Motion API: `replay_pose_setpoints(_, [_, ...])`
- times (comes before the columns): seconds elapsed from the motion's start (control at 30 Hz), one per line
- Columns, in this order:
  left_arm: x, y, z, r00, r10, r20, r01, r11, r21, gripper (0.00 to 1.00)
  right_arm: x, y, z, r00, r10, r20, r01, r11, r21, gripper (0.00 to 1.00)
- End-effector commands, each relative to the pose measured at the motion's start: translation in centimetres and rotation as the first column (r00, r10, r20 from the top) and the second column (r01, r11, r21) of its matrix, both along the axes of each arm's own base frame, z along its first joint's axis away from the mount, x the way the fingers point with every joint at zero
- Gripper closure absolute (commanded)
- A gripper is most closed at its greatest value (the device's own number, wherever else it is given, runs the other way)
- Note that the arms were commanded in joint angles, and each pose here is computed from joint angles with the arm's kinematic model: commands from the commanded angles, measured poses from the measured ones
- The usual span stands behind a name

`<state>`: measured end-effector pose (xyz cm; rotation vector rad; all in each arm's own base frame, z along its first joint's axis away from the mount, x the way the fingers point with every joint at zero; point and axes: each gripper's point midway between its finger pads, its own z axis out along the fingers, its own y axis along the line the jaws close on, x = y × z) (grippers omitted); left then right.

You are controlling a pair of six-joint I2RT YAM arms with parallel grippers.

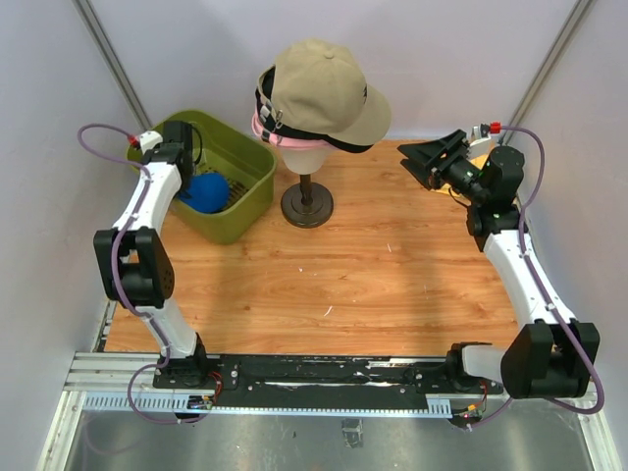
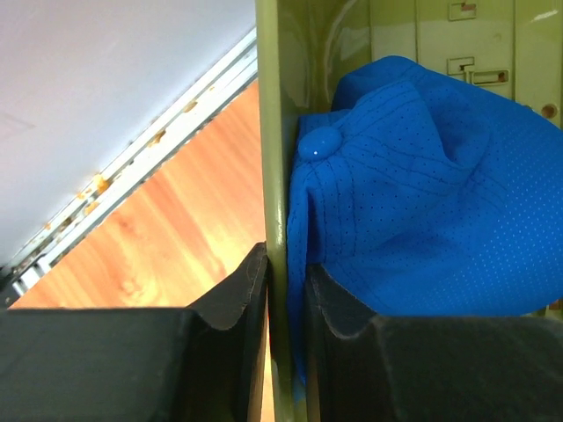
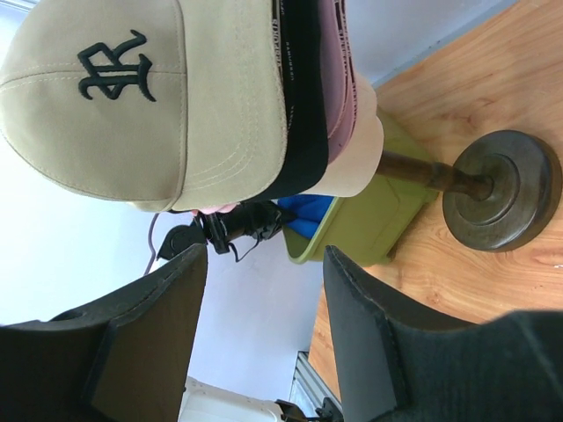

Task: Stack the hats
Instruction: Move the bin to the center of the board.

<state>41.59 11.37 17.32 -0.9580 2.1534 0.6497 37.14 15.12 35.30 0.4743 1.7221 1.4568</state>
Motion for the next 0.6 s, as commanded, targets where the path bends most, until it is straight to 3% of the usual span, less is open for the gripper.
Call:
replay_pose_setpoints(0.0, [-4.5, 2.2, 0.4, 0.996, 0.082, -0.046, -0.079, 0.995, 0.053, 1.00, -1.0, 0.1, 1.1, 0.999, 0.015, 0.044, -0.015, 1.000, -0.001, 0.43])
replay_pose_setpoints(0.2, [-8.4, 2.9, -1.5, 0.986, 0.138, -0.088, -0.134, 0.990, 0.049, 0.93, -1.8, 0.7, 1.2, 0.998, 0.036, 0.048, -0.036, 0.999, -0.005, 0.43])
replay_pose_setpoints(0.3, [-8.9, 2.7, -1.2, 0.988, 0.141, -0.067, -0.140, 0.990, 0.020, 0.76, -2.0, 0.9, 0.9, 0.998, 0.045, 0.044, -0.045, 0.999, -0.005, 0.43])
replay_pose_setpoints(0.43, [-8.6, 2.0, 0.4, 0.992, 0.126, -0.004, -0.126, 0.992, -0.025, 0.45, -2.2, 1.0, 1.0, 0.998, 0.050, 0.048, -0.050, 0.999, -0.003, 0.43])
replay_pose_setpoints(0.57, [-8.2, 1.3, 2.4, 0.992, 0.106, 0.071, -0.101, 0.992, -0.071, 0.34, -2.2, 1.2, 1.2, 0.997, 0.053, 0.056, -0.053, 0.999, 0.002, 0.43])
